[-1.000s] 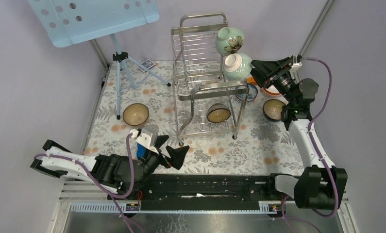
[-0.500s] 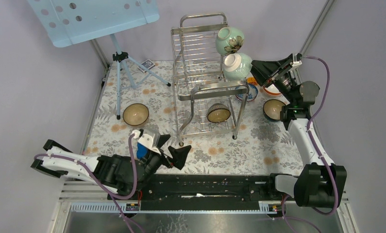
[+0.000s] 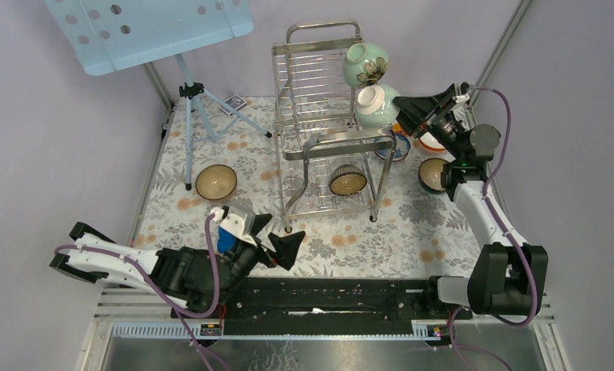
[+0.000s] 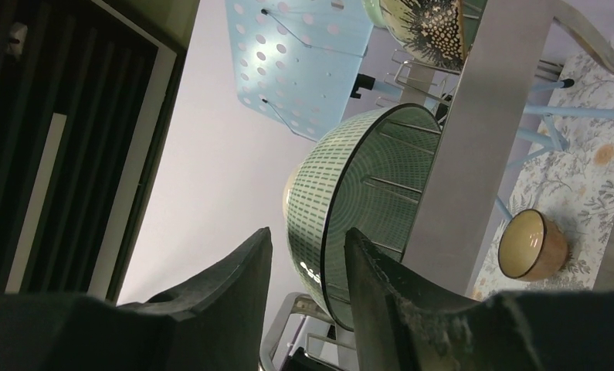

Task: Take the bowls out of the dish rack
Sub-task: Pick up the bowl from the dish rack.

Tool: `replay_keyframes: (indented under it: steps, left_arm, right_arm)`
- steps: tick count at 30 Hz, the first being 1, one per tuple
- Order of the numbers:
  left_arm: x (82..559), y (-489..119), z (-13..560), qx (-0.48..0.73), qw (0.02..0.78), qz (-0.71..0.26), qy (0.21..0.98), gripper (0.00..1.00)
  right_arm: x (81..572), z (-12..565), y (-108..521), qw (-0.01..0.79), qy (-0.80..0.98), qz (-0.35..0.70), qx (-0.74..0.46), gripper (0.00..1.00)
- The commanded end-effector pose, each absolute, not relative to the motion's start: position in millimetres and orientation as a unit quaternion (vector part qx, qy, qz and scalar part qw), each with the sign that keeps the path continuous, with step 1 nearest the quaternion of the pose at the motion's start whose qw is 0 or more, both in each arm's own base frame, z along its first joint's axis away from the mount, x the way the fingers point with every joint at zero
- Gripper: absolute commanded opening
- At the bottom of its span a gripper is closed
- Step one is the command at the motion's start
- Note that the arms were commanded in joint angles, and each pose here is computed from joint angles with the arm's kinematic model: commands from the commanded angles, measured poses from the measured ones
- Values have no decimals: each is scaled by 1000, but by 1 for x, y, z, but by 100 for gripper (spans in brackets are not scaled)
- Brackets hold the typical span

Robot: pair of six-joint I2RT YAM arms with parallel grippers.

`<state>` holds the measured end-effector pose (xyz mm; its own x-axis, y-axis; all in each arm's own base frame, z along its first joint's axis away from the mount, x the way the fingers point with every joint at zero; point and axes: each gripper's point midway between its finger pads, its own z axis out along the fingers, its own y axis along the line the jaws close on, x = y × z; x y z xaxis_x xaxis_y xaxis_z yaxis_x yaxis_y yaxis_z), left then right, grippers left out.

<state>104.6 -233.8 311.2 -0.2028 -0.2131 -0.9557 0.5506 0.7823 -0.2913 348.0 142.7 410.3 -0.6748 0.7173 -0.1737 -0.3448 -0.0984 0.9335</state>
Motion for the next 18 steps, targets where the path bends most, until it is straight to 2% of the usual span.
replay_keyframes:
  steps: [1,13,16,18]
  left_arm:
    - [109,-229,318,97,628,-311,707,99]
    - [110,-228,316,96,632,-306,706,99]
    - [110,-228,316,96,633,-305,705,99]
    - [111,-228,316,95,634,-305,705,99]
  right_arm:
    - [333,441,152,382,542,742,104,45]
    - [328,451,161,357,522,770,82,24]
    - [328,452,165,348,519,776,81,14]
    - [326,459,166,348,509,784,73,2]
